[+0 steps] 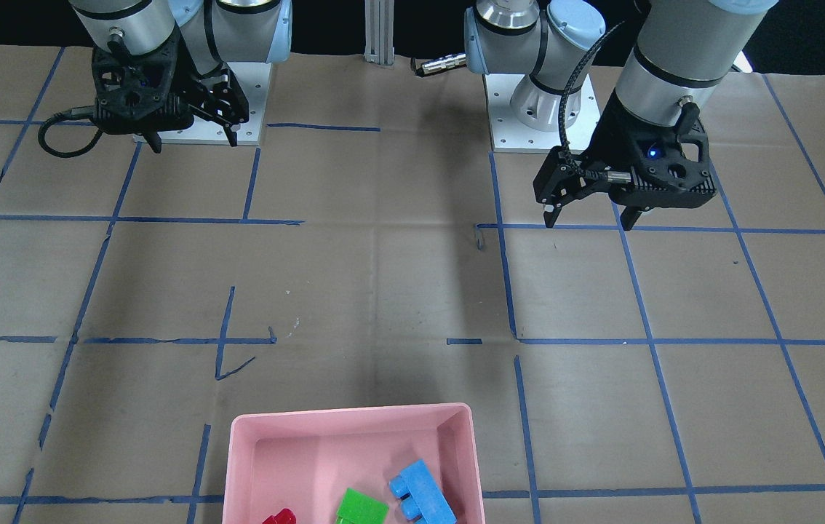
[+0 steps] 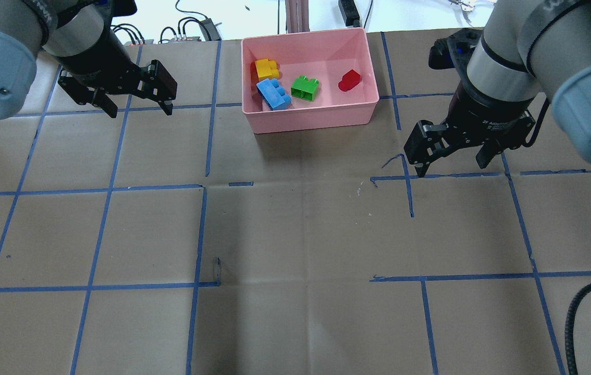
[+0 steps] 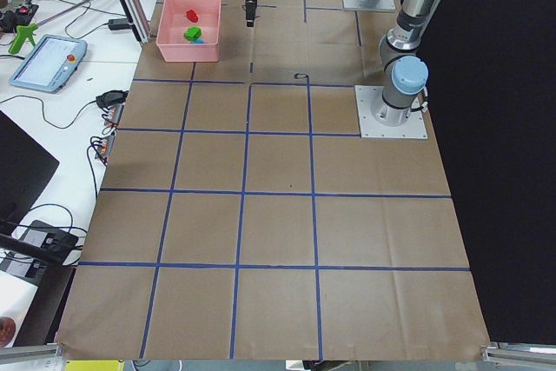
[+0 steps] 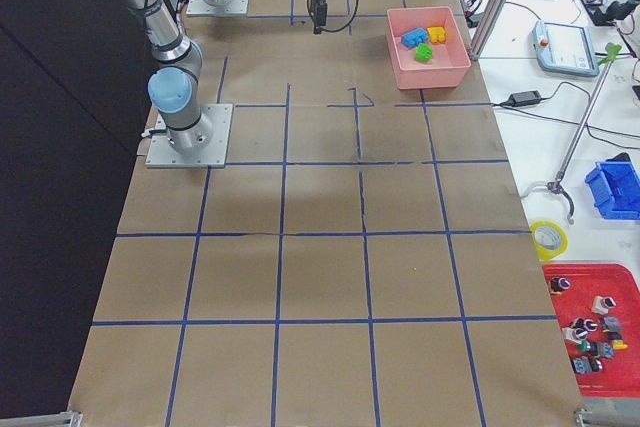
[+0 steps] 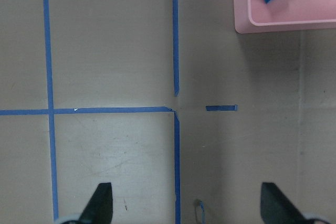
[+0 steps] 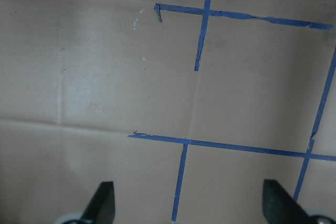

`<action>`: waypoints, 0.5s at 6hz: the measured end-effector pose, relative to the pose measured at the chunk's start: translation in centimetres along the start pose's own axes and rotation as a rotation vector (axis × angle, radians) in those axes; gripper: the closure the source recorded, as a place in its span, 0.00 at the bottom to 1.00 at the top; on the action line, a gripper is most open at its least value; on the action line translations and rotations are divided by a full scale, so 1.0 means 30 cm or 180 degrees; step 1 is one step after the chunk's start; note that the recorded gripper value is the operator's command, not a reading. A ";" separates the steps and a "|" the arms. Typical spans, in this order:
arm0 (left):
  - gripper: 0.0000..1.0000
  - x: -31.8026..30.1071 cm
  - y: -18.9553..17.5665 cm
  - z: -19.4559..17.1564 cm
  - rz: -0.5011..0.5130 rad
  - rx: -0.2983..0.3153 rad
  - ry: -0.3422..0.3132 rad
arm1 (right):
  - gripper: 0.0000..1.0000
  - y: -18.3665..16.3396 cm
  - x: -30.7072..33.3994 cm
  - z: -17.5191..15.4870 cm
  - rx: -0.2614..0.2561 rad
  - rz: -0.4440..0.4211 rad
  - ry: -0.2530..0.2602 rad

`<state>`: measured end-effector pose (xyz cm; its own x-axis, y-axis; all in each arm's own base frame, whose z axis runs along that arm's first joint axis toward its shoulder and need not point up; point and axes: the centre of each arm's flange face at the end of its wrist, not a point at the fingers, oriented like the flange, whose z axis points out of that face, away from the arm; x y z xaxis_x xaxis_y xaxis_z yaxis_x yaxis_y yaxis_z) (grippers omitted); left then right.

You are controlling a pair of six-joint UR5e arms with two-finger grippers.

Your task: Put all blocks into box

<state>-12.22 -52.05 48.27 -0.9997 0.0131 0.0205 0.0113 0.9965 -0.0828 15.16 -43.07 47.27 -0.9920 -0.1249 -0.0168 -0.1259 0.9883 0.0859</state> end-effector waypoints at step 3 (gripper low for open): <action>0.01 0.000 0.000 -0.001 0.0000 0.0001 0.0001 | 0.00 -0.003 0.004 0.018 -0.0040 -0.0002 0.0031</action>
<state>-12.22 -52.04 48.29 -0.9997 0.0131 0.0207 0.0114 0.9965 -0.0832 15.04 -43.11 46.72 -0.9919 -0.1265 -0.0071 -0.1266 0.9870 0.0986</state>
